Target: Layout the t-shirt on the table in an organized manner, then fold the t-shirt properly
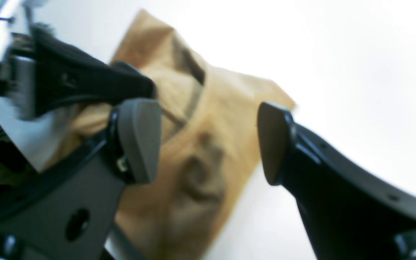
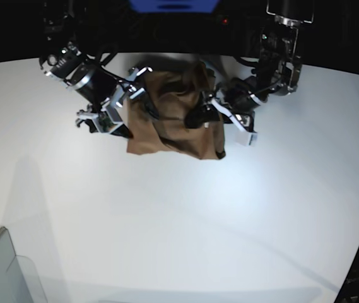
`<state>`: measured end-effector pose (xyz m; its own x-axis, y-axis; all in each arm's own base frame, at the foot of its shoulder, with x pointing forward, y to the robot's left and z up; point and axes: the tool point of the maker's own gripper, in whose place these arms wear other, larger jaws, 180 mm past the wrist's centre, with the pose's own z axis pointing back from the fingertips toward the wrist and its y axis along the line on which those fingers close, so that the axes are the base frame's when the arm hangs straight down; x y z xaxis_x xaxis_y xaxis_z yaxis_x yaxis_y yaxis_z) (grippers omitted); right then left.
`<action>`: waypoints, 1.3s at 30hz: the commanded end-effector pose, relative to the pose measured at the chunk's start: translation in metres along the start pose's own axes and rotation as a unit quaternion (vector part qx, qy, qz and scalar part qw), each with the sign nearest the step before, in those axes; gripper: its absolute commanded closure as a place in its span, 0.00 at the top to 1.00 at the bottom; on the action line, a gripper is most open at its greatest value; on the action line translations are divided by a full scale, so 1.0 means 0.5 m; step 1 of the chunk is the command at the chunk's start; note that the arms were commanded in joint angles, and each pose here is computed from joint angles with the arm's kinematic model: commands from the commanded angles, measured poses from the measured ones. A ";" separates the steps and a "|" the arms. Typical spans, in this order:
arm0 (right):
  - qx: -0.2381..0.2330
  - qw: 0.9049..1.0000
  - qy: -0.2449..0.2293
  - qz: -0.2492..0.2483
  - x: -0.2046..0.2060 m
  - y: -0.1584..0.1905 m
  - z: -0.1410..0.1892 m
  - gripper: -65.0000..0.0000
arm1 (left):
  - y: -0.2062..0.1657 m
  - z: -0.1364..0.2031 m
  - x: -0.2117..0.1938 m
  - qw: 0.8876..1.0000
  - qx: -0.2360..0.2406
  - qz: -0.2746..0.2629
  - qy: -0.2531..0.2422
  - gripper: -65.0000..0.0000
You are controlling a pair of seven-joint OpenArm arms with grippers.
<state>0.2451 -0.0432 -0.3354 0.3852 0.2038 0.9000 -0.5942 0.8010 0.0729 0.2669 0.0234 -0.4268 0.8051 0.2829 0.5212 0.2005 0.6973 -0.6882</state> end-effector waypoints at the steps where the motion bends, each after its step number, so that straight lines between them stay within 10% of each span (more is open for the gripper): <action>1: 0.004 1.000 -0.030 0.000 0.030 0.003 0.004 0.64 | 0.005 -0.004 -0.019 1.000 0.008 -0.005 0.025 0.40; 6: 0.003 1.000 -0.022 -0.006 0.015 0.006 0.011 0.64 | 0.005 -0.034 -0.028 0.999 0.003 -0.012 0.050 0.01; 14: -0.068 0.998 -0.011 -0.013 -0.004 -0.085 0.055 0.64 | -0.014 -0.053 -0.014 0.989 -0.013 -0.109 0.103 0.00; 27: -0.233 0.972 0.006 -0.043 -0.050 -0.262 0.196 0.64 | -0.111 -0.081 0.149 0.924 -0.045 -0.356 0.133 0.00; 33: -0.297 0.953 0.007 -0.062 -0.070 -0.311 0.263 0.64 | -0.151 -0.130 0.145 0.852 -0.023 -0.500 0.153 0.00; 39: -0.337 0.937 0.012 -0.088 -0.097 -0.324 0.308 0.64 | -0.185 -0.171 0.078 0.730 -0.041 -0.654 0.194 0.00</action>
<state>0.2091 -0.2698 -0.3366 0.5001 0.0357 0.8652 0.0641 0.9949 -0.0782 0.3145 -0.0804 -0.4013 -0.0024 -0.8285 0.5600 0.9690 0.1363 0.2059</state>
